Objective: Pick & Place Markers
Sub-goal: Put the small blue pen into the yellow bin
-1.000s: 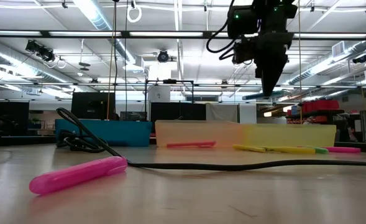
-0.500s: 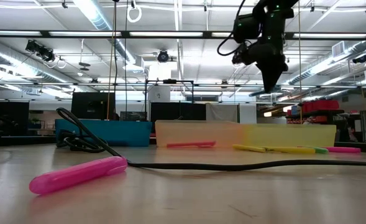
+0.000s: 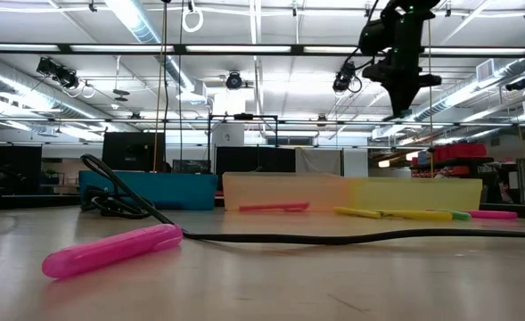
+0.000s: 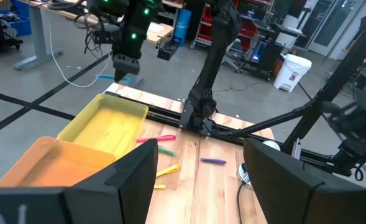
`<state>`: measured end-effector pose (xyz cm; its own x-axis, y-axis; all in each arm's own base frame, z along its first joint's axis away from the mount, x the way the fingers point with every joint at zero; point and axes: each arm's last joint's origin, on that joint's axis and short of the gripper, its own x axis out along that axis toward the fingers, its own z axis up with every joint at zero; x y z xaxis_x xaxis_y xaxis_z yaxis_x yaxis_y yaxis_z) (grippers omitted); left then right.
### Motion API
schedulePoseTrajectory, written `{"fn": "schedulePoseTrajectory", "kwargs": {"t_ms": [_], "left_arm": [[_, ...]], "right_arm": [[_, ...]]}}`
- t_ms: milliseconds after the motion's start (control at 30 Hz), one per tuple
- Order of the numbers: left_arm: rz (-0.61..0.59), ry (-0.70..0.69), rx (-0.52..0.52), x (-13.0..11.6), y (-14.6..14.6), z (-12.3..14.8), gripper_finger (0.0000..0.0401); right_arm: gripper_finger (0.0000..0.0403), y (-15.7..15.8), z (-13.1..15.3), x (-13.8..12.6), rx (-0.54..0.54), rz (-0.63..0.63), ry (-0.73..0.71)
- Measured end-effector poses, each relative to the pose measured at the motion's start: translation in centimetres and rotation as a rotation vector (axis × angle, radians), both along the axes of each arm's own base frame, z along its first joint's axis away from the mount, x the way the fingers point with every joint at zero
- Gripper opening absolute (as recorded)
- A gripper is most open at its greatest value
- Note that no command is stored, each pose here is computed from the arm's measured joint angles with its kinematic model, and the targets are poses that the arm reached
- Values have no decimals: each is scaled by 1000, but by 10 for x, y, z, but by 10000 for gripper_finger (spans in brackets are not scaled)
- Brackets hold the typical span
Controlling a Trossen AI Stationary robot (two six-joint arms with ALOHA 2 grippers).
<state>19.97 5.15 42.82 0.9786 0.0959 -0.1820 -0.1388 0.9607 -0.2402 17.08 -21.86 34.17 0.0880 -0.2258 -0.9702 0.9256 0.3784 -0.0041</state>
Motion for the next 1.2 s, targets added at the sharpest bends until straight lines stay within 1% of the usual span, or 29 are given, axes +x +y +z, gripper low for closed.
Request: {"fn": "schedulePoseTrajectory", "kwargs": {"t_ms": [100, 267, 533, 633, 900, 1067, 1200], "left_arm": [[0, 0, 0, 0, 0, 0, 243], [0, 0, 0, 0, 0, 0, 243], [0, 0, 0, 0, 0, 0, 243], [0, 0, 0, 0, 0, 0, 243], [0, 1, -1, 0, 0, 0, 243], [-10, 4, -7, 0, 0, 0, 243], [-9, 13, -10, 0, 0, -1, 243]], "right_arm": [[16, -5, 0, -11, 25, -99, 3], [16, -10, -1, -22, 45, -216, 6], [16, -19, -3, -31, 25, -311, 32], [16, -29, -13, -29, 44, -327, 50], [16, -58, -47, -13, 79, -327, 82], [16, -63, -57, -10, 86, -328, 119], [16, -59, -69, -11, 107, -359, 131]]}}
